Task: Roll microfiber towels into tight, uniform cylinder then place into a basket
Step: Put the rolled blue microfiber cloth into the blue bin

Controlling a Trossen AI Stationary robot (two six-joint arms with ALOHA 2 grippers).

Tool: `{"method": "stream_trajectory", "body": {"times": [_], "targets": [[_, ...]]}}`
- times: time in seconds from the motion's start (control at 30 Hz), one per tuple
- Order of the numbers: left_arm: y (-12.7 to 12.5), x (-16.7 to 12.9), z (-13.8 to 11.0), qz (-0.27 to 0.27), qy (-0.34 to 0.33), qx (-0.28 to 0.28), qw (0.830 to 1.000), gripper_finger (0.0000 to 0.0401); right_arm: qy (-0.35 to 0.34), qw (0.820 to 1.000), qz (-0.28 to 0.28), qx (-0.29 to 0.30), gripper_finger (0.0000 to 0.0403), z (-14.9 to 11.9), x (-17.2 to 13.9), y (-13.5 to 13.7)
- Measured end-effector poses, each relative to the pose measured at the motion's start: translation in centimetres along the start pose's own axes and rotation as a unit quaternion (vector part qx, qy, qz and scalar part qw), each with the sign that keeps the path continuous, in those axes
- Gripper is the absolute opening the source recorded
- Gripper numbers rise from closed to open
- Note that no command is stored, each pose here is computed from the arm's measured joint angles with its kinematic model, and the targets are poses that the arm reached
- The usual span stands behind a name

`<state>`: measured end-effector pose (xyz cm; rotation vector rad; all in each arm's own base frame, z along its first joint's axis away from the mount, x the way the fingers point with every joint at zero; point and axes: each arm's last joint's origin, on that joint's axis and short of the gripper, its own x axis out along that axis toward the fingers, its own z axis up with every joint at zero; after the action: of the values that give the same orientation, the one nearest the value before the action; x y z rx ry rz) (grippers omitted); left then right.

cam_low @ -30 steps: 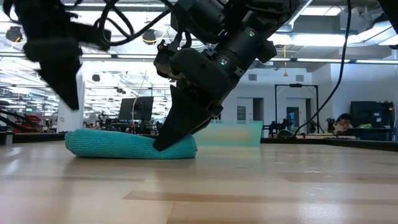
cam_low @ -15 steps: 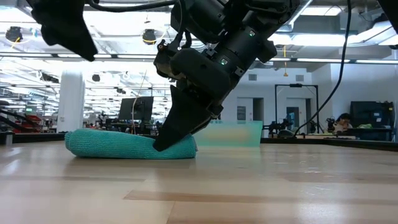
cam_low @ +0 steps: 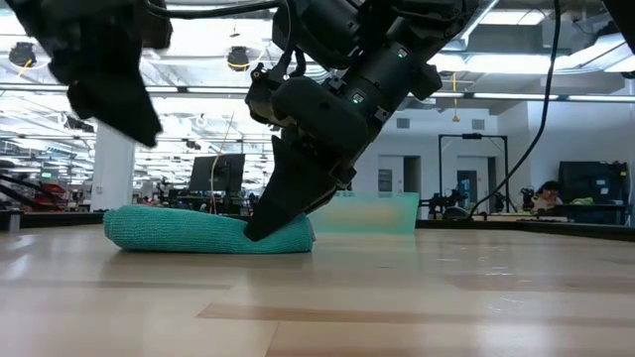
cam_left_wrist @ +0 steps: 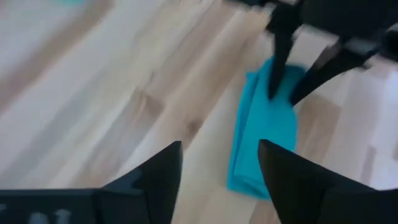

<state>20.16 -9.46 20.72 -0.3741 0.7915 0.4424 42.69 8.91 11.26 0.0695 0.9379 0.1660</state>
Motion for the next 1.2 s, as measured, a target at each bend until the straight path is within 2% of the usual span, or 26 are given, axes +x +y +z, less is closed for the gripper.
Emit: {"method": "stream_trajectory", "body": {"times": [0.2,0.3,0.5,0.67,0.9,1.03,1.2], "targets": [[-0.9,3.0,-1.2,0.014,0.056,-0.014,0.998,0.0249,0.0,1.0,-0.001,0.0,0.0126,0.0,0.0,0.0],[-1.4,4.9,-1.7,0.015,0.072,-0.014,0.997,0.0255,-0.001,1.0,-0.001,0.0,0.0125,0.0,0.0,0.0],[-2.0,7.8,-2.0,-0.028,0.122,-0.01,0.992,0.0256,-0.001,1.0,-0.001,0.0,0.0125,0.0,0.0,0.0],[-1.4,8.6,-1.8,-0.01,0.14,-0.034,0.99,0.0256,-0.001,1.0,0.001,0.0,0.0125,0.0,0.0,0.0],[-1.6,8.6,-1.7,-0.028,0.15,-0.058,0.987,0.0255,-0.001,1.0,0.001,0.0,0.0125,0.0,0.0,0.0],[-1.7,8.6,-1.7,-0.034,0.15,-0.044,0.987,0.0229,-0.001,1.0,-0.002,0.0,0.0125,0.0,0.0,0.0],[-1.8,8.6,-1.7,-0.041,0.148,-0.027,0.988,0.015,-0.001,1.0,-0.002,0.0,0.0125,0.0,0.0,0.0]]}}
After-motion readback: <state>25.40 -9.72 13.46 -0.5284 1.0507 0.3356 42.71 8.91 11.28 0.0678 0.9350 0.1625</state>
